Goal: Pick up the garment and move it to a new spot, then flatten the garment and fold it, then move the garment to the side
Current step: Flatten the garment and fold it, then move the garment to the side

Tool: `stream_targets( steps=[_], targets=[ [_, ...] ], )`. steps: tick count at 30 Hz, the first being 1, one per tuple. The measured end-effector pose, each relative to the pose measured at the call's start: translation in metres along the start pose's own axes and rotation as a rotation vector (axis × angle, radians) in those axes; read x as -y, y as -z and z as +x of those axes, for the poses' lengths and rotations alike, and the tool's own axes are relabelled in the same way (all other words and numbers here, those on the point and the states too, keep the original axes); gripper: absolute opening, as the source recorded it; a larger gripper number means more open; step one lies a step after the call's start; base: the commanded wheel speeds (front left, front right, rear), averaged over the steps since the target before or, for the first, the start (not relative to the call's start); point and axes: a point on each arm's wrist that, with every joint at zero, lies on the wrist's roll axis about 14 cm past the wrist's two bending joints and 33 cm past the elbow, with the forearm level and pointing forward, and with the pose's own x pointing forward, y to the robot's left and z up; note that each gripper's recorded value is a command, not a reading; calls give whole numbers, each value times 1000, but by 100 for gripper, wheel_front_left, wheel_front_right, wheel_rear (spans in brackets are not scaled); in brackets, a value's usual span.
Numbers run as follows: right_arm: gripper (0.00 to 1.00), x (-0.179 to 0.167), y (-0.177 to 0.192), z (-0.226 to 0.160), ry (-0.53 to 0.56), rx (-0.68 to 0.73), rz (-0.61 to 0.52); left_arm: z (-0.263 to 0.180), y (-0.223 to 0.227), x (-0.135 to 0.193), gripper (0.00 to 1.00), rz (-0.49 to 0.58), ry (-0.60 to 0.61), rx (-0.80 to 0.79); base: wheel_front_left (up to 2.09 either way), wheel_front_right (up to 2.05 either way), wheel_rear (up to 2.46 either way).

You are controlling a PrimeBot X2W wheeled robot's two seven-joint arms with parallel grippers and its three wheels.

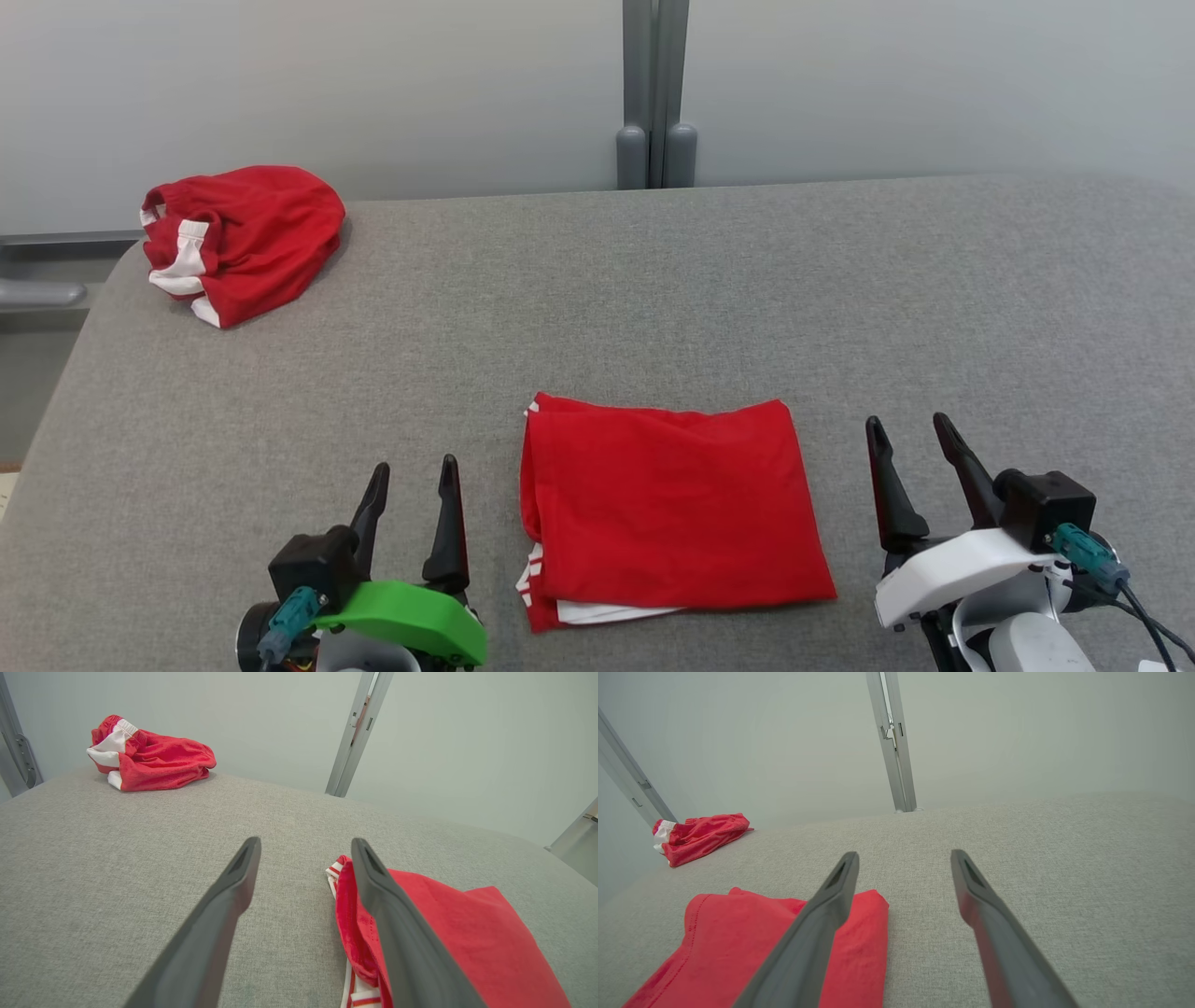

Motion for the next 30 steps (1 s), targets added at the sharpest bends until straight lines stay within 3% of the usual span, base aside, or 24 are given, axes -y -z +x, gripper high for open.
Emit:
stream_targets(
  steps=[15, 22, 30],
  targets=[
    [100, -1, 7, 1, -5, -36, -8, 1, 0, -6, 100, 8, -18, 2, 0, 0, 0],
    [100, -10, 49, 1, -44, -240, -79, -2, 2, -20, 100, 26, -56, -6, 0, 0, 0],
    [100, -13, 91, 17, -60, -442, -64, -9, 0, -46, 100, 35, -137, -2, 0, 0, 0]
  ],
)
